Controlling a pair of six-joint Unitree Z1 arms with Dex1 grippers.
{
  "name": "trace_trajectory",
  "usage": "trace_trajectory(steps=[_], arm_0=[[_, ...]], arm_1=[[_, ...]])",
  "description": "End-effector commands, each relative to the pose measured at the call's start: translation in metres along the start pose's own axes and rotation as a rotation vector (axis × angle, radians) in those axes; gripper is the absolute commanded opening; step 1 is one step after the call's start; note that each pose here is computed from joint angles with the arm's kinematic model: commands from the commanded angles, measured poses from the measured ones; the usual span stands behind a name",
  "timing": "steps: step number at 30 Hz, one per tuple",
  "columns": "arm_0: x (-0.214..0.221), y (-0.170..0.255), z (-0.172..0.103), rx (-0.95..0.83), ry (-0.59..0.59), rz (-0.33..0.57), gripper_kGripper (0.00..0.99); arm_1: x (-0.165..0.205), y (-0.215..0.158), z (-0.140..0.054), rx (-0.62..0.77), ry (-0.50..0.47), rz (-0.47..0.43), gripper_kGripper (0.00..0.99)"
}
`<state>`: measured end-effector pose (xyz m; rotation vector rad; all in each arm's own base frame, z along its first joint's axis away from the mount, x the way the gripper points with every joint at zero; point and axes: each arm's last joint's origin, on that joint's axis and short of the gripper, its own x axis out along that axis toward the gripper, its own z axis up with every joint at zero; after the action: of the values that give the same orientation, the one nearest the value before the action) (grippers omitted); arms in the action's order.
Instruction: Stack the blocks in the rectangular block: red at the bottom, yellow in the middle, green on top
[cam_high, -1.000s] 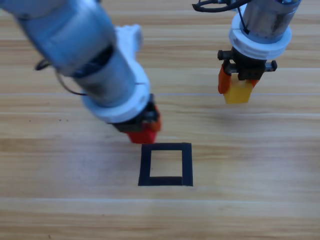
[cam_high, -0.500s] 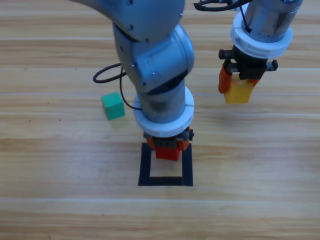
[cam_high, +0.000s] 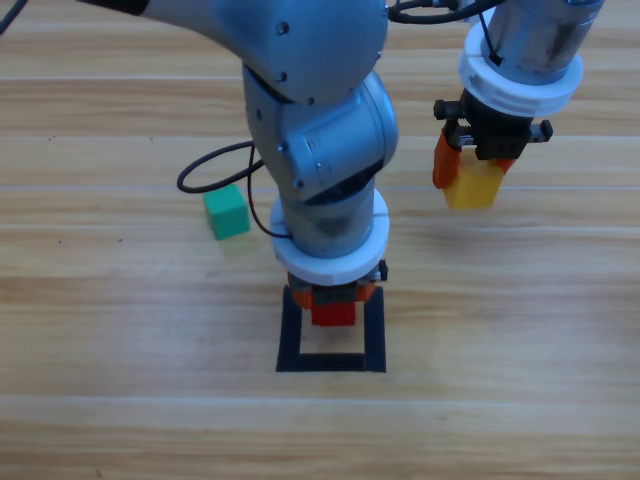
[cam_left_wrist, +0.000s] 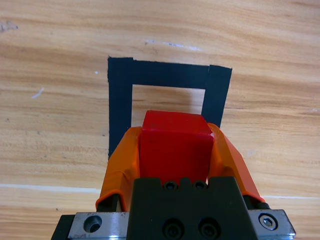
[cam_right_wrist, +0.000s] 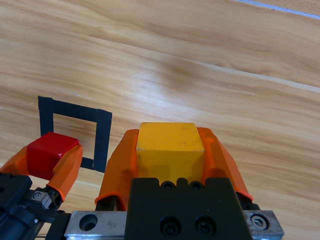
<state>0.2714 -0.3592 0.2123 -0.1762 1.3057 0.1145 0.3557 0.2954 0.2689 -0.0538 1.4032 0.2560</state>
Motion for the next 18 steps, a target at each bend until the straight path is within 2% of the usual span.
trace_trajectory(steps=[1, 18], arm_0=[[0.011, -0.011, -0.024, 0.027, 0.011, 0.032, 0.000], [0.023, -0.006, -0.029, 0.045, -0.002, 0.077, 0.000]], arm_1=[[0.002, -0.013, 0.006, 0.028, 0.018, -0.003, 0.000], [0.003, -0.014, 0.009, 0.023, 0.015, -0.001, 0.000]])
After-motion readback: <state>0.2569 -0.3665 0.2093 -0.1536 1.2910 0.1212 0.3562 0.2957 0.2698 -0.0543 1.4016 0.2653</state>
